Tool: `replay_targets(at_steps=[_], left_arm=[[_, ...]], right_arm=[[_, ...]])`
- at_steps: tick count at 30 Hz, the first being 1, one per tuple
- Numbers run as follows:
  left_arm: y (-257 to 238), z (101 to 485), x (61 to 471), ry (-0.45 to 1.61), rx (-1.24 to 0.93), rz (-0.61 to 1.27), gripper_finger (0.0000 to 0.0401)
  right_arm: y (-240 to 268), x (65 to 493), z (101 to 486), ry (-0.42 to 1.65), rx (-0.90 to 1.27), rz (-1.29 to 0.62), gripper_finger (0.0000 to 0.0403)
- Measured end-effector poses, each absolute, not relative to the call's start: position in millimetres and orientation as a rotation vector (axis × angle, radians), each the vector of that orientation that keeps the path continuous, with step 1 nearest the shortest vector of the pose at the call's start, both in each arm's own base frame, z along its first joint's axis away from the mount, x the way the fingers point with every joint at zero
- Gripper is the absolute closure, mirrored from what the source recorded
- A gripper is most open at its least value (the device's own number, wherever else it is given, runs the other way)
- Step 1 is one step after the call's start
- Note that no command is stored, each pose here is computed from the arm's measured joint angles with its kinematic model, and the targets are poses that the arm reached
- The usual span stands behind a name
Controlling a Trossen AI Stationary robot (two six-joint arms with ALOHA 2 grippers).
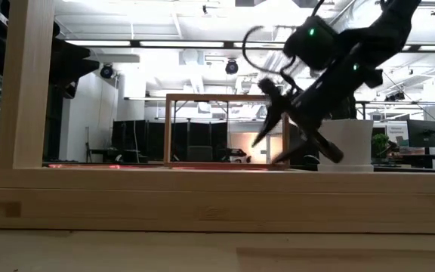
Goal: Place and stack plates onto a shelf
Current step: Put the orange plate on the shelf
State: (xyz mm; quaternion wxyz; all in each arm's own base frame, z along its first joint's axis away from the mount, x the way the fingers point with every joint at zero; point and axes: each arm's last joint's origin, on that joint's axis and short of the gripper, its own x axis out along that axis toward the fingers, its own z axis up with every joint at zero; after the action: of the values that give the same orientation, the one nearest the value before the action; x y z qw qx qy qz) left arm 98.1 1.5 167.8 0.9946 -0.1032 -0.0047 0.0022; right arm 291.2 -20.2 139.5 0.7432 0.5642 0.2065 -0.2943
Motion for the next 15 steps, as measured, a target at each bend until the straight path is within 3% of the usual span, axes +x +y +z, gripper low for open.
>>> replay_targets(at_steps=[7, 15], left_arm=[[2, 168, 98, -0.009, -0.207, 0.005, 0.0270], [2, 168, 98, -0.010, -0.207, 0.005, 0.0270]], right_arm=[[-1, 270, 192, 0.499, 1.074, -0.370, 0.0208], [24, 223, 244, 0.433, 0.972, -0.276, 0.0208]])
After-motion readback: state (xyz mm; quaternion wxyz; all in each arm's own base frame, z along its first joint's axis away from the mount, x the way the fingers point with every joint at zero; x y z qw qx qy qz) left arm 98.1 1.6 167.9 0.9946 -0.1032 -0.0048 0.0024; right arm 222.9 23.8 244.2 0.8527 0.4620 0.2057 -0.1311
